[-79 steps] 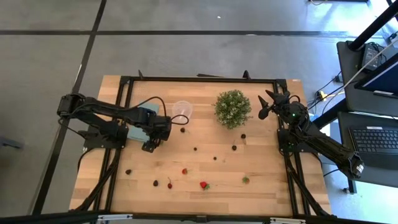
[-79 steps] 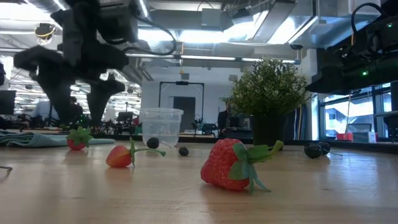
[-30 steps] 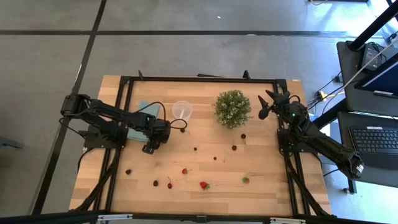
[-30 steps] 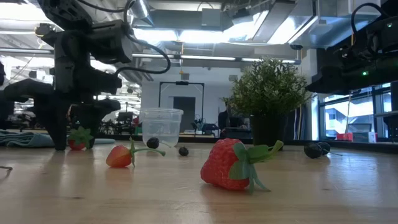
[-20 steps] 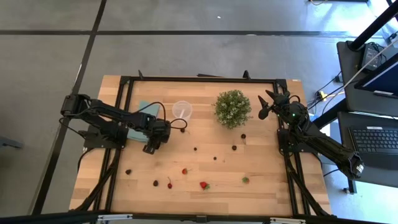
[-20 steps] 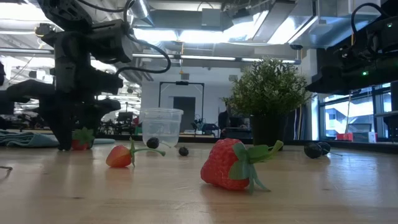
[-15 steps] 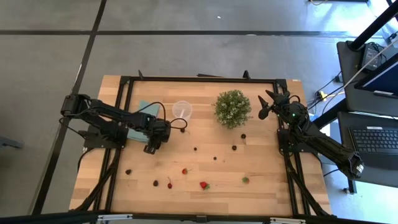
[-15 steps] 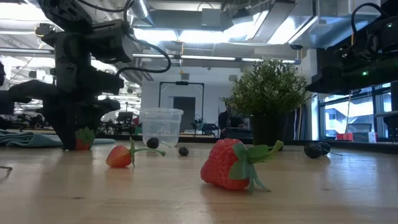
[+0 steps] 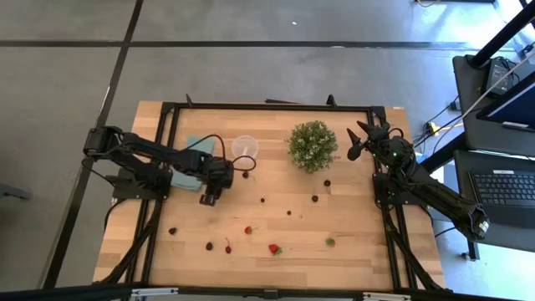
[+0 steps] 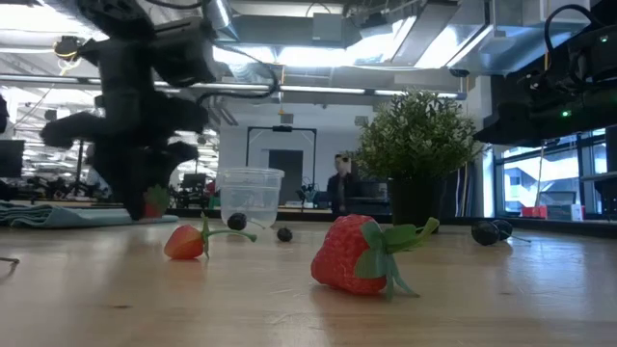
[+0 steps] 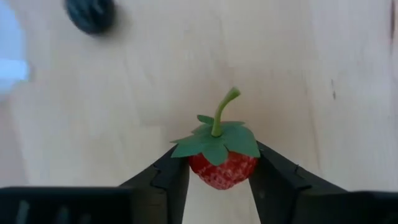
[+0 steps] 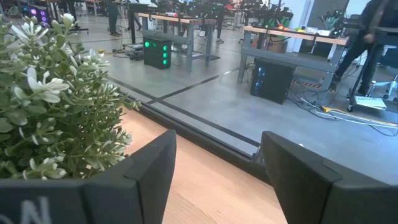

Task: Pick and placing Produce into tupperware
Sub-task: Put the red strawberry into the transparent container

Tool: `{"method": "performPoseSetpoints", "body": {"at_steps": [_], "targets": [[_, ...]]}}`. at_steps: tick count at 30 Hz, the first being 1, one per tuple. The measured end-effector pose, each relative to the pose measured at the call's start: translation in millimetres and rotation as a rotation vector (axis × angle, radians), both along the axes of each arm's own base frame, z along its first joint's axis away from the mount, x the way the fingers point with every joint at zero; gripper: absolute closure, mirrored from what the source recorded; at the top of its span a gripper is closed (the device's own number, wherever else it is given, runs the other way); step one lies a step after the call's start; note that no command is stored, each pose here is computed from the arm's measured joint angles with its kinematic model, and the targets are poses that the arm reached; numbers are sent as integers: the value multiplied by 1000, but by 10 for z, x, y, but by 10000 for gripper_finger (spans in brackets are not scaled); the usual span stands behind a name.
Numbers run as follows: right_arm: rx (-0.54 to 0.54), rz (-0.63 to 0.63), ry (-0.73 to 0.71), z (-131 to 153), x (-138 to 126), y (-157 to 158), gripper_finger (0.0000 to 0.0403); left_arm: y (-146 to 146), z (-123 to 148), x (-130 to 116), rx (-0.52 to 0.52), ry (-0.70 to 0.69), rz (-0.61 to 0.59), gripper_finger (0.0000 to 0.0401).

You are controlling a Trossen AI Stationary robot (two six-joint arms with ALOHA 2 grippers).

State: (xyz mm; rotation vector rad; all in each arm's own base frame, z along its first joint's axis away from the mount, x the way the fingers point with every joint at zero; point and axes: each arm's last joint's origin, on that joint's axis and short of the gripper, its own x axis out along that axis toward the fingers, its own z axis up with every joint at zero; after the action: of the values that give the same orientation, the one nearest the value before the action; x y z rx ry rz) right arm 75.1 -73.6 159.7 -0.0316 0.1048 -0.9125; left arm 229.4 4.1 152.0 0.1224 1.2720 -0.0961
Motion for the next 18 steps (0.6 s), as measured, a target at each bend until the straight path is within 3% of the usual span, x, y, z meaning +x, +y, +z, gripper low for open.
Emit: {"method": "performPoseSetpoints", "body": {"at_steps": [4, 11, 18], "targets": [[0, 0, 0, 0, 0, 0, 164, 109, 173, 81, 34, -23, 41, 272], [0, 0, 0, 0, 0, 0, 164, 400, 632, 145, 189, -82, 83, 261], [0, 0, 0, 0, 0, 0, 164, 747, 1069, 265, 277, -258, 140, 268]]}}
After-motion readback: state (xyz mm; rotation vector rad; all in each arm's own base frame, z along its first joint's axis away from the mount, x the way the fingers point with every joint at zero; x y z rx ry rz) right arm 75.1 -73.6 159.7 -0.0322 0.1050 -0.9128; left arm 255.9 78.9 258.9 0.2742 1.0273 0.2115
